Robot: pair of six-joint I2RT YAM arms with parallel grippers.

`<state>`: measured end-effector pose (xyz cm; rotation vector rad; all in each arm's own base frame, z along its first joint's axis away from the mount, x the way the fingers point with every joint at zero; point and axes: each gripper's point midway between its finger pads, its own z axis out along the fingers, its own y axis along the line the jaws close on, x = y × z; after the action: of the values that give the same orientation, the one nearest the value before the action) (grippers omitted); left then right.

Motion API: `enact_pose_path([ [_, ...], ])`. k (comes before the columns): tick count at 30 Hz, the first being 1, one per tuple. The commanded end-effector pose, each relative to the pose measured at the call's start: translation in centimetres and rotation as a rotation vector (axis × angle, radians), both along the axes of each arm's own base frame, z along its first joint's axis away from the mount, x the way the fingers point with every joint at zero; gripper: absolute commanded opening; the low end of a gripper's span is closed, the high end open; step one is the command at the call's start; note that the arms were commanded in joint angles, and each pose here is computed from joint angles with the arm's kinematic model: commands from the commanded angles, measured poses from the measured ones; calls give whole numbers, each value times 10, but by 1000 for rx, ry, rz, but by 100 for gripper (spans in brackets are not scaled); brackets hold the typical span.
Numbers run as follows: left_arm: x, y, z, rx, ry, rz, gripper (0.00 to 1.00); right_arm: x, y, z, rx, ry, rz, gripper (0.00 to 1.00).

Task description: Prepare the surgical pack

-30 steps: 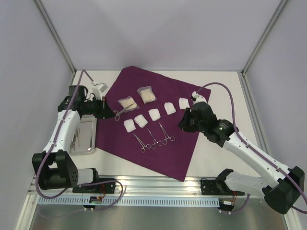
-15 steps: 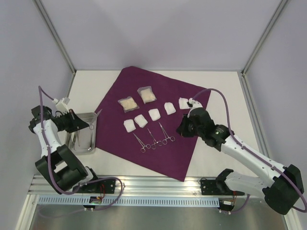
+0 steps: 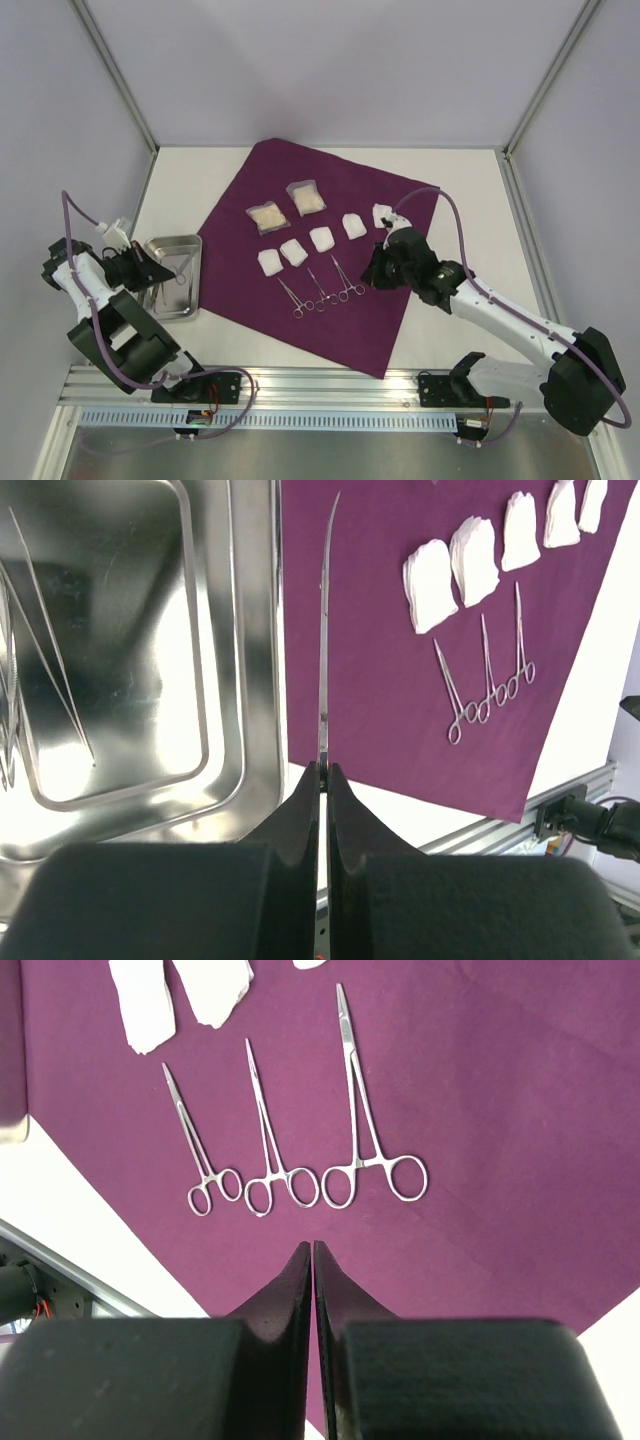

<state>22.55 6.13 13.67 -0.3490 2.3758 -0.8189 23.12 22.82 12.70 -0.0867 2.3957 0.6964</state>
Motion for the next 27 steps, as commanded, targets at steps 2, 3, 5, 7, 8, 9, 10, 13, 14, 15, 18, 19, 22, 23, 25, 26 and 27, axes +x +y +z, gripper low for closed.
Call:
enact_pose_path([
  [2,1,8,11,22,-43,-13,0,8,10,9,42,-30,7,3],
  [3,1,9,9,13,-37,-12,0,8,10,10,41,-29,7,3],
  [5,1,10,10,-3,-41,-7,0,9,12,13,48,-29,4,3],
  [7,1,11,8,-10,-38,-6,0,9,12,15,50,-29,2,2],
  [8,1,12,9,-14,-39,-3,0,9,12,17,53,-28,-2,2],
  [9,1,12,7,-18,-34,0,0,10,12,18,55,-28,-6,2],
  [10,1,13,6,-22,-27,2,0,9,12,17,55,-26,-7,2],
  [13,2,14,3,-38,-11,9,0,10,11,18,58,-26,-15,1],
  [14,3,16,3,-36,-9,7,0,11,11,18,58,-26,-20,2],
  [15,3,17,2,-41,-3,10,0,10,11,17,58,-23,-18,1],
  [18,7,19,4,-38,-14,14,0,12,13,19,54,-23,-15,1],
  [19,8,19,4,-42,-21,13,0,12,13,21,52,-23,-12,1],
  [22,7,23,0,-37,9,24,0,13,13,20,52,-17,-19,1],
  [23,5,24,-1,-36,18,27,0,12,13,20,53,-16,-21,0],
  [25,2,37,1,-31,3,88,0,13,14,22,58,-15,-24,0],
  [26,5,42,6,-29,-34,110,0,14,15,25,62,-18,-22,0],
  [27,5,48,10,-16,-57,132,0,14,15,26,61,-19,-22,0],
])
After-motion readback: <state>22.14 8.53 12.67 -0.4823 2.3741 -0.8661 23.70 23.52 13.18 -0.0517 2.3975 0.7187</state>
